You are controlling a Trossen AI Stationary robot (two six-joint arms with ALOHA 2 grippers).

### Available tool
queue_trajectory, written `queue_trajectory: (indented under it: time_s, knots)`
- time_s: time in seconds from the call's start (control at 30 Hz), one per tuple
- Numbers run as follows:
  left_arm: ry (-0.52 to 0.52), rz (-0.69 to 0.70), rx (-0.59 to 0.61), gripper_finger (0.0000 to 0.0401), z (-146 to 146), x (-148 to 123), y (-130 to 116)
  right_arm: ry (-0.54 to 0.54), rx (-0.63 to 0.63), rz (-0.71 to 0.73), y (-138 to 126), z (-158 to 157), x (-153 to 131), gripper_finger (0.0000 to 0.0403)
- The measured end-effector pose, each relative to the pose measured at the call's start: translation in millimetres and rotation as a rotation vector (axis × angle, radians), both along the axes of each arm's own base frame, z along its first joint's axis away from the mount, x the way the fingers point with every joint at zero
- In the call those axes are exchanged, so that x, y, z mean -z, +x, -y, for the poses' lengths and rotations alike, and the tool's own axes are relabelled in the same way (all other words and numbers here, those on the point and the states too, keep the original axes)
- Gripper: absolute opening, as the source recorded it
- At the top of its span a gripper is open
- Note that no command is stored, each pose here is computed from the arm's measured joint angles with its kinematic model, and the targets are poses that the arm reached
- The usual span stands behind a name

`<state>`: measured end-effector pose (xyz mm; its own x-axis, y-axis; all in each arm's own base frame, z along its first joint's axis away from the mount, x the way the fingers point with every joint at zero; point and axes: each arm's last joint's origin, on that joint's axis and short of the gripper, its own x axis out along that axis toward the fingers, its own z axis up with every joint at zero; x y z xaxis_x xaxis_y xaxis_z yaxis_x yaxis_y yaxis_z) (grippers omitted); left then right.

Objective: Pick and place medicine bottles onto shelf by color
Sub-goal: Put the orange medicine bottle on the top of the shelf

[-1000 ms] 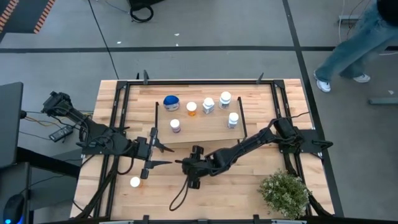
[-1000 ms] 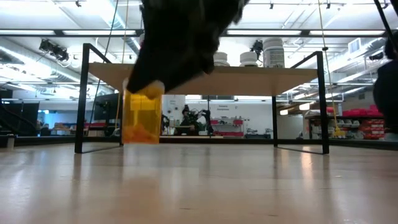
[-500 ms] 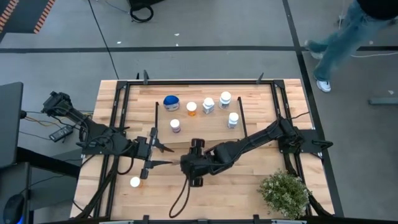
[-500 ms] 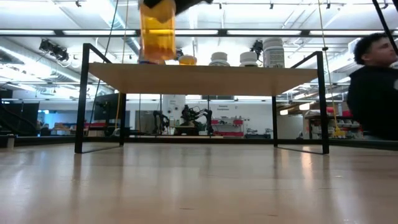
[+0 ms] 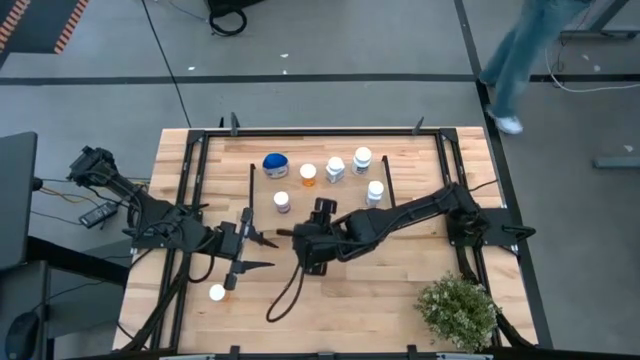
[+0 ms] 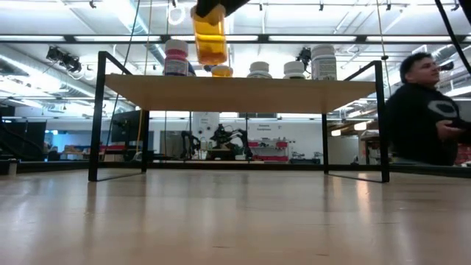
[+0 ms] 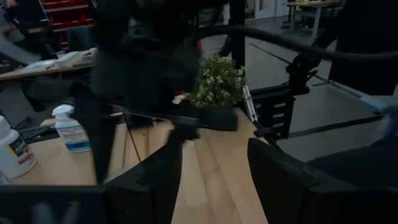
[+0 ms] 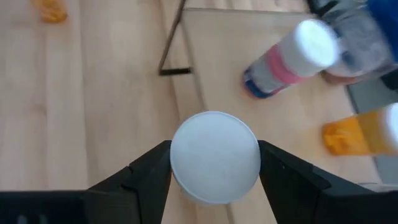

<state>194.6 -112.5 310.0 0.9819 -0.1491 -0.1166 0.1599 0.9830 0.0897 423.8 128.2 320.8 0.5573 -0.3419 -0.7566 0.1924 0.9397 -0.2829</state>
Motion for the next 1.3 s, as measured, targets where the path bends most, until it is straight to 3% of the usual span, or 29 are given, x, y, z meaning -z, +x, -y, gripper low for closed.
queue_trajectory:
  time_s: [0.23, 0.5, 0.87, 1.0, 1.3]
  knots:
    - [0.007, -0.011, 0.0, 0.019, -0.3, 1.4, -0.4, -0.042, 0.028, 0.027, -7.3, 7.4, -12.4, 0.023]
    - [0.004, -0.018, 0.0, 0.0188, -0.3, 2.0, -0.6, -0.07, -0.007, -0.02, -7.0, 16.1, -4.2, 0.023]
    - [0.009, -0.028, 0.0, 0.0177, -0.4, 3.0, -0.8, -0.003, -0.09, -0.016, -7.5, 38.1, -19.3, 0.023]
    - [0.009, -0.034, -0.001, 0.0177, -0.5, 3.6, -1.0, 0.024, -0.114, 0.001, -7.7, 40.6, -11.0, 0.023]
    - [-0.001, -0.041, -0.005, 0.0172, -0.7, 4.1, -1.1, 0.099, -0.117, 0.265, -48.4, 62.7, -16.5, 0.023]
